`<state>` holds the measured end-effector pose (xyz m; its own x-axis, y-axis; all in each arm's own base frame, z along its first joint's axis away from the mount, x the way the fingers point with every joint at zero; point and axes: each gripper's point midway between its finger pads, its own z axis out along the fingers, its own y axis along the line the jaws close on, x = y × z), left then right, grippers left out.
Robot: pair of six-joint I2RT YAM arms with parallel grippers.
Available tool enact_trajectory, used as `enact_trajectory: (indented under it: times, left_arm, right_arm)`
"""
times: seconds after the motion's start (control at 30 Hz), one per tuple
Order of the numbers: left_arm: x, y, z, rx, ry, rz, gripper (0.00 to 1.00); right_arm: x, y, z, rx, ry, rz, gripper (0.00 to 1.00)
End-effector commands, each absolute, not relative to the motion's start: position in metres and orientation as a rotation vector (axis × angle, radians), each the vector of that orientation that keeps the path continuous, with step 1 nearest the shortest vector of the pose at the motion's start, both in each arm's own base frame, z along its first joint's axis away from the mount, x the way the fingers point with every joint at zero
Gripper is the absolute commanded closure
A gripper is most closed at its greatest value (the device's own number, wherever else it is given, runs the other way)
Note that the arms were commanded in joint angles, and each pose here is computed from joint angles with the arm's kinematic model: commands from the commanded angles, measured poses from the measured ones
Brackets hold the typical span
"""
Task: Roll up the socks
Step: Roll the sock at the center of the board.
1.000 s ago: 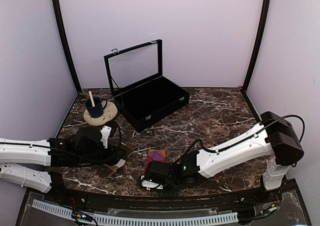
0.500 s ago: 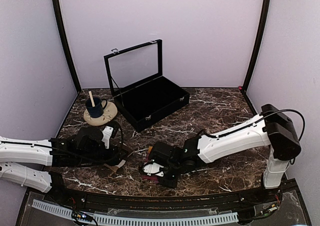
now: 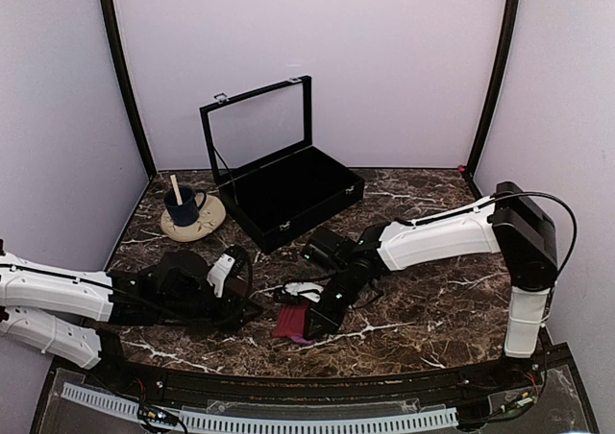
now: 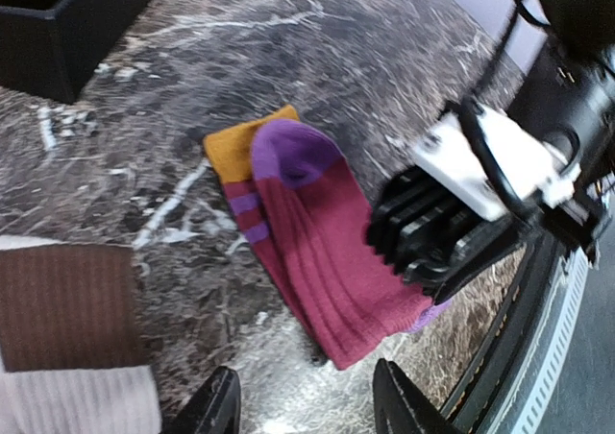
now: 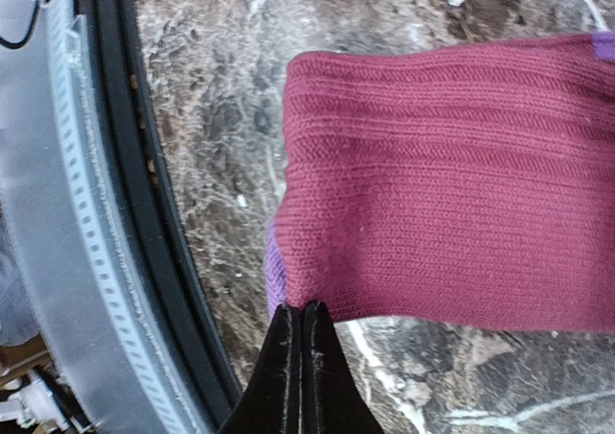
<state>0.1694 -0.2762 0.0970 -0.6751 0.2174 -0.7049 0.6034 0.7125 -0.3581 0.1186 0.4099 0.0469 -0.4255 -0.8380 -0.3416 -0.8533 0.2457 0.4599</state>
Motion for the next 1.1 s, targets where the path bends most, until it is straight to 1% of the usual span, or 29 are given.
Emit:
enact_trajectory:
  times: [0.0, 0.33, 0.5, 0.77, 1.07]
  left_arm:
    - [0.153, -0.302, 0.096, 0.791, 2.218, -0.872, 0.49]
    - [0.134, -0.346, 0.078, 1.101, 2.199, -0.87, 0.42]
    - [0.132, -0.356, 0.072, 1.182, 2.192, -0.848, 0.4]
    - [0.136, -0.36, 0.062, 1.256, 2.187, -0.772, 0.4]
    - [0.131, -0.362, 0.049, 1.336, 2.193, -0.764, 0.43]
  right_arm:
    - [0.105, 0.414, 0.059, -1.679, 2.515, 1.197, 1.0]
    - [0.12, 0.402, 0.061, -1.616, 2.589, 1.355, 1.0]
    - [0.124, 0.4, 0.06, -1.605, 2.6, 1.38, 1.0]
    - [0.125, 0.405, 0.059, -1.603, 2.601, 1.427, 1.0]
    - [0.127, 0.406, 0.057, -1.596, 2.62, 1.453, 1.0]
